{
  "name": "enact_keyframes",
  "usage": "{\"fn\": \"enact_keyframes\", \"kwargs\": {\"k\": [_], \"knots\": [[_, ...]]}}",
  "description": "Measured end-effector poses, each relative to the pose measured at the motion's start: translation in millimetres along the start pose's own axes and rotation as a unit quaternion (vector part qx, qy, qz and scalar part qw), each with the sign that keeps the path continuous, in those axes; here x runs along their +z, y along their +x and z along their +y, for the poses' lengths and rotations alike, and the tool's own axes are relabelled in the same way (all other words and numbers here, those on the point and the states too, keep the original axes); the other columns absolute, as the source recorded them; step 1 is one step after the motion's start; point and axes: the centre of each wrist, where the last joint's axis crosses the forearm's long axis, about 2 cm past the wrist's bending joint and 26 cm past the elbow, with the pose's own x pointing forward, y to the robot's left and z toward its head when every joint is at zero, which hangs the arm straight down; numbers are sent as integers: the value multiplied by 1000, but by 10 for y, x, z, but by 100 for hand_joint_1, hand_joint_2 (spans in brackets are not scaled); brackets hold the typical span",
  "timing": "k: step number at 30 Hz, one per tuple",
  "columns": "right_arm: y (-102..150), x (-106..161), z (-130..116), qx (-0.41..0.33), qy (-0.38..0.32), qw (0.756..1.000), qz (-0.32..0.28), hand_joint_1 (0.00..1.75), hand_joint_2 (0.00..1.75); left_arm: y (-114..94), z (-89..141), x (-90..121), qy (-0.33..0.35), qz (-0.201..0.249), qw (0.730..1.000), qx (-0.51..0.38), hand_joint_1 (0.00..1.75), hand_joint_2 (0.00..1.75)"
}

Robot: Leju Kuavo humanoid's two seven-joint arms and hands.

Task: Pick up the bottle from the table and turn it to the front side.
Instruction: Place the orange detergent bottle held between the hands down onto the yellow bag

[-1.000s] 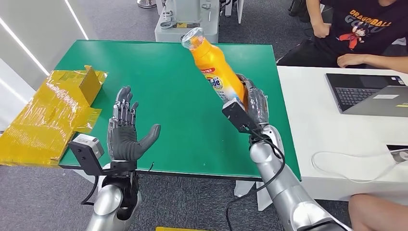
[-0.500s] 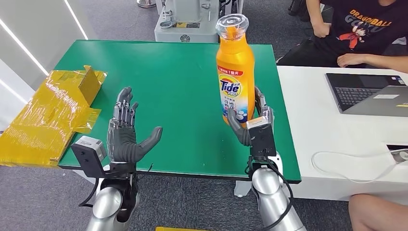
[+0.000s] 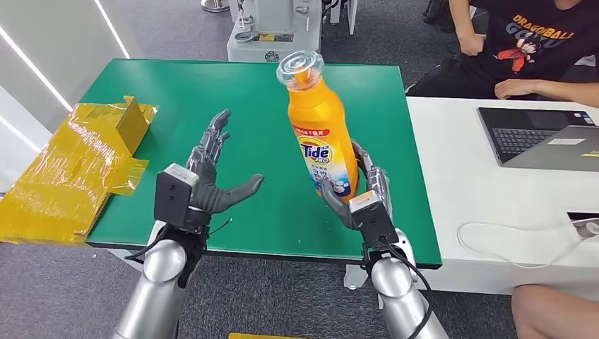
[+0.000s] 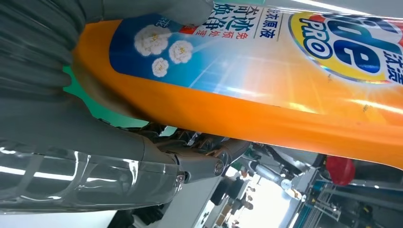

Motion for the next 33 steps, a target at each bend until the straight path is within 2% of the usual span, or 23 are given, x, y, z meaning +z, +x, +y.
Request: {"fn": "enact_keyframes", "kwargs": {"k": [5, 12, 16, 25, 33], "knots": [[-105, -184, -92, 21, 38, 999, -5, 175, 175, -66, 170, -317, -39, 13, 999, -12, 0, 175], [-200, -426, -156, 55, 86, 995, -9, 175, 175, -94, 306, -633, -72, 41, 997, -5, 0, 175], [-237, -471, -166, 61, 98, 993, -5, 175, 175, -82, 351, -788, -87, 61, 994, 16, 0, 175], [-306, -445, -172, 70, 97, 993, 9, 175, 175, -86, 353, -942, -92, 100, 988, 71, 0, 175], [-375, -389, -174, 82, 100, 991, 23, 175, 175, -50, 204, -1018, -87, 110, 984, 111, 0, 175]]}}
